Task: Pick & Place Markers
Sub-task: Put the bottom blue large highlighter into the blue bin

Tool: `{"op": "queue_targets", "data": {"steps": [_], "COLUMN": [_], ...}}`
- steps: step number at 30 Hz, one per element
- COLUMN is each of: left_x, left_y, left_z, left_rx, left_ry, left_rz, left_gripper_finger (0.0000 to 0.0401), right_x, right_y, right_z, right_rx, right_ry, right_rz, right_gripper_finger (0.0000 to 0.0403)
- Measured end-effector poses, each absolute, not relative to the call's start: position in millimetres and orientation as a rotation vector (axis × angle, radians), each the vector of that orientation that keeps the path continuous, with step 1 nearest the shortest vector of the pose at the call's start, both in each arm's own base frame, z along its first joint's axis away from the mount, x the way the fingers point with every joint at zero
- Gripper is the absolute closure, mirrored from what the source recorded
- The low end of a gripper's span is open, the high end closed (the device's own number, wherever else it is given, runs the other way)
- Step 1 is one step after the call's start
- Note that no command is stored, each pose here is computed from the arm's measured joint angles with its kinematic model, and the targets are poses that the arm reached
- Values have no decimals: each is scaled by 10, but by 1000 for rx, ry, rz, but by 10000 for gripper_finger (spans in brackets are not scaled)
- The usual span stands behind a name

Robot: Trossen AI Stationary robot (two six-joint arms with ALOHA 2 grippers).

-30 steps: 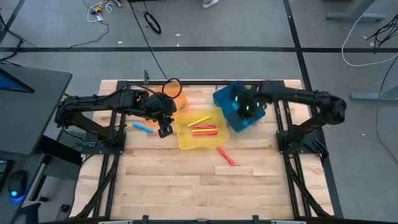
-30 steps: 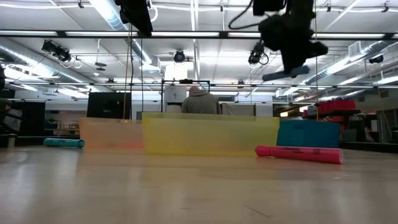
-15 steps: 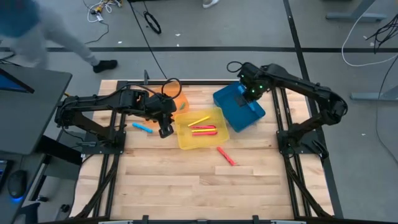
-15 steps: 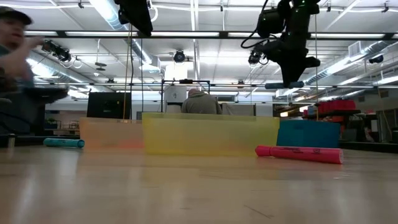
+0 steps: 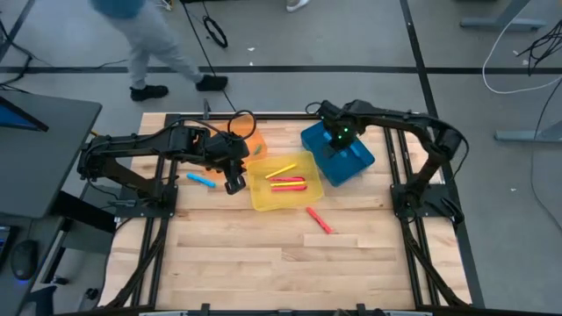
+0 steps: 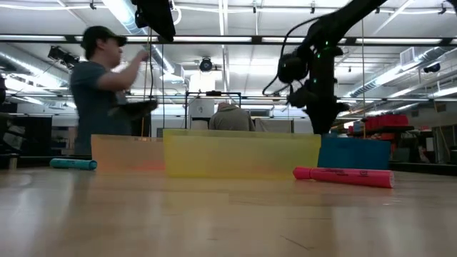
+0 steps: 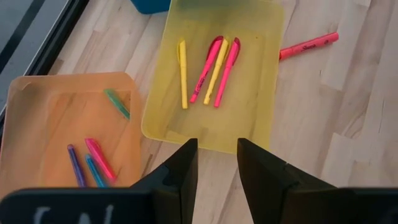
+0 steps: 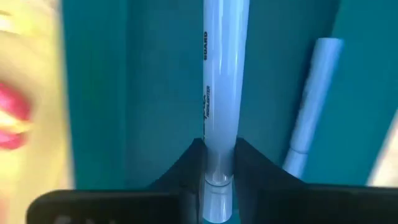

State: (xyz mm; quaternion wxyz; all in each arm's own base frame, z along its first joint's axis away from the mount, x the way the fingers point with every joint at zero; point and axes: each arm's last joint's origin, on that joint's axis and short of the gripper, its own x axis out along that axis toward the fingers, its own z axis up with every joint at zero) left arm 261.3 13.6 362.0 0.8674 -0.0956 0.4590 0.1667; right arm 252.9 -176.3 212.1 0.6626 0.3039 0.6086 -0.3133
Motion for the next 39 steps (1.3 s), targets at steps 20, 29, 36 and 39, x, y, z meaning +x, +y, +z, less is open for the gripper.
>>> {"op": "queue_targets", "data": {"steps": [20, 29, 36, 39], "left_x": [2613, 2612, 2612, 2612], "left_y": [136, 136, 136, 135], "left_z": [3620, 3620, 3620, 3620], "left_rx": [-223, -223, -223, -223], "left_ry": [957, 957, 957, 957], "left_rz": [361, 361, 361, 361], "left_gripper_finger": [284, 284, 284, 284], "right_x": [2485, 2486, 2462, 2451], "right_y": [-1895, -1895, -1876, -1868], "right_z": [1438, 1437, 1451, 1525], "right_rx": [708, 715, 722, 714], "right_ry": [1485, 1480, 1505, 1482], "right_rz": [-698, -705, -704, -704], "right_gripper_finger": [351, 281, 229, 218]}}
